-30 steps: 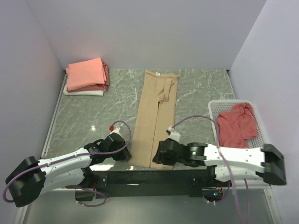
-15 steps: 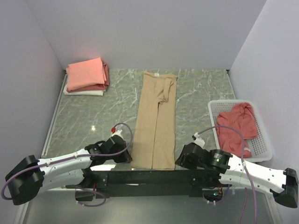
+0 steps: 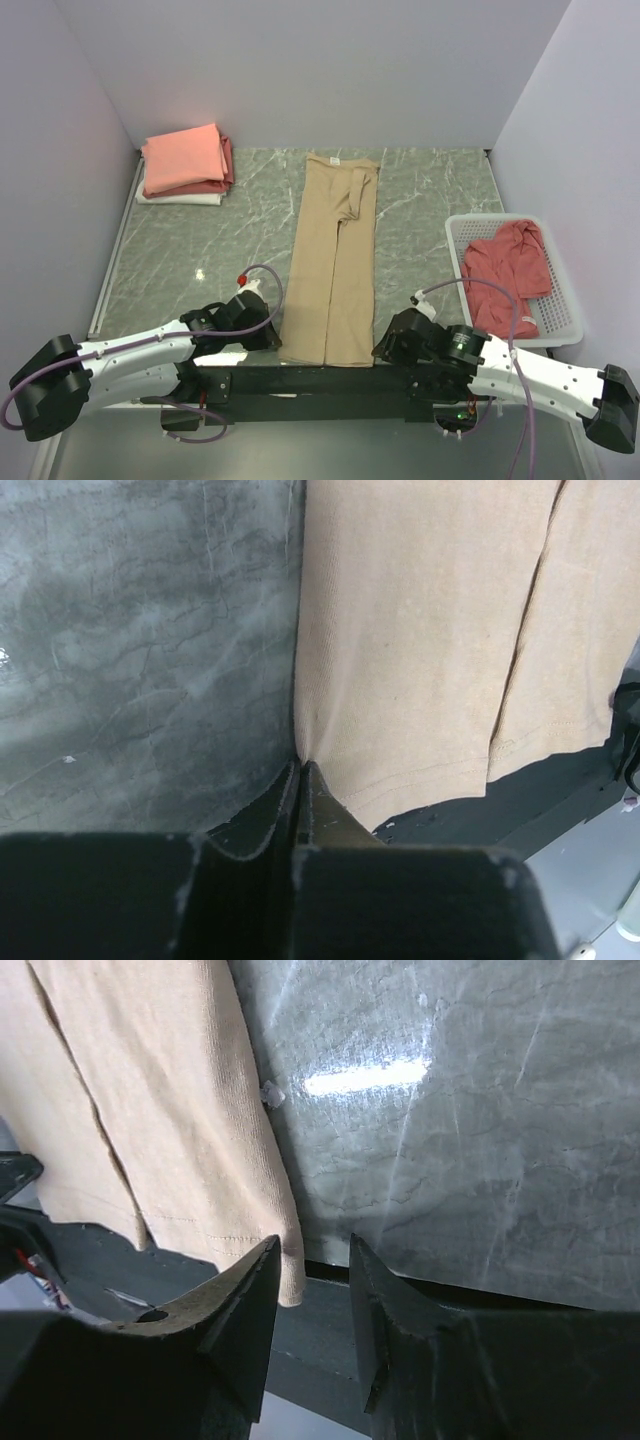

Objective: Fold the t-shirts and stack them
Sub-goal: Fold the tshirt

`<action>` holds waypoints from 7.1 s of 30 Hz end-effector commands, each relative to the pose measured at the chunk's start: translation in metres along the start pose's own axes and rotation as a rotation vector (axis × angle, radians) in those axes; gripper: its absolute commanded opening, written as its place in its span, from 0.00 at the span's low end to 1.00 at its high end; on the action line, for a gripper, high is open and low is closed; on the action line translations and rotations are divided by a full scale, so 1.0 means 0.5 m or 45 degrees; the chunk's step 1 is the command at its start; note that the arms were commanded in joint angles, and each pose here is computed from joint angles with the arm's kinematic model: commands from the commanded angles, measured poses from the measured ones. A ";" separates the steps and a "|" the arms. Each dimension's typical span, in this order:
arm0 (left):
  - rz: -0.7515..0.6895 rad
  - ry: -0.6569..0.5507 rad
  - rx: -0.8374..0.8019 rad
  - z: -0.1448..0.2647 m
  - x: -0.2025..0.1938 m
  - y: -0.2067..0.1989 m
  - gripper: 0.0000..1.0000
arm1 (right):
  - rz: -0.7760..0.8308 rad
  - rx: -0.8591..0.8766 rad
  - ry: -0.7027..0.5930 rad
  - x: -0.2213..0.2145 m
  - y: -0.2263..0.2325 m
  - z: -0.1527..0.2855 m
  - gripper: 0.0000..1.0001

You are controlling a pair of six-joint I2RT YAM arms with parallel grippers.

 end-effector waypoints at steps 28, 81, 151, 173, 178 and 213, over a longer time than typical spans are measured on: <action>0.109 0.135 0.070 0.012 -0.061 0.044 0.31 | 0.049 0.005 0.186 -0.028 -0.016 -0.020 0.33; 0.155 -0.452 0.105 -0.160 0.515 -0.190 0.01 | 0.053 -0.002 -0.485 0.485 0.286 -0.070 0.00; 0.194 -0.310 0.029 -0.341 0.640 -0.071 0.05 | 0.071 0.056 -0.120 0.602 0.323 -0.344 0.23; 0.326 -0.378 0.160 -0.224 0.475 -0.001 0.04 | 0.210 0.028 -0.030 0.379 0.341 -0.308 0.17; 0.330 -0.387 0.158 -0.186 0.428 0.013 0.04 | 0.170 0.102 -0.020 0.311 0.344 -0.289 0.17; 0.251 -0.427 0.155 -0.130 0.463 0.019 0.03 | -0.021 0.395 -0.071 0.499 0.165 -0.206 0.15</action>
Point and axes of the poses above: each gripper's point midway between its finger pads, its own z axis back along the fingers, its own y axis along the line the jaws close on, x = y × z, the point moved 10 cm from there along z, back along the fingers, and after that the axes turned 3 degrees about -z, right-handed, at the moved point
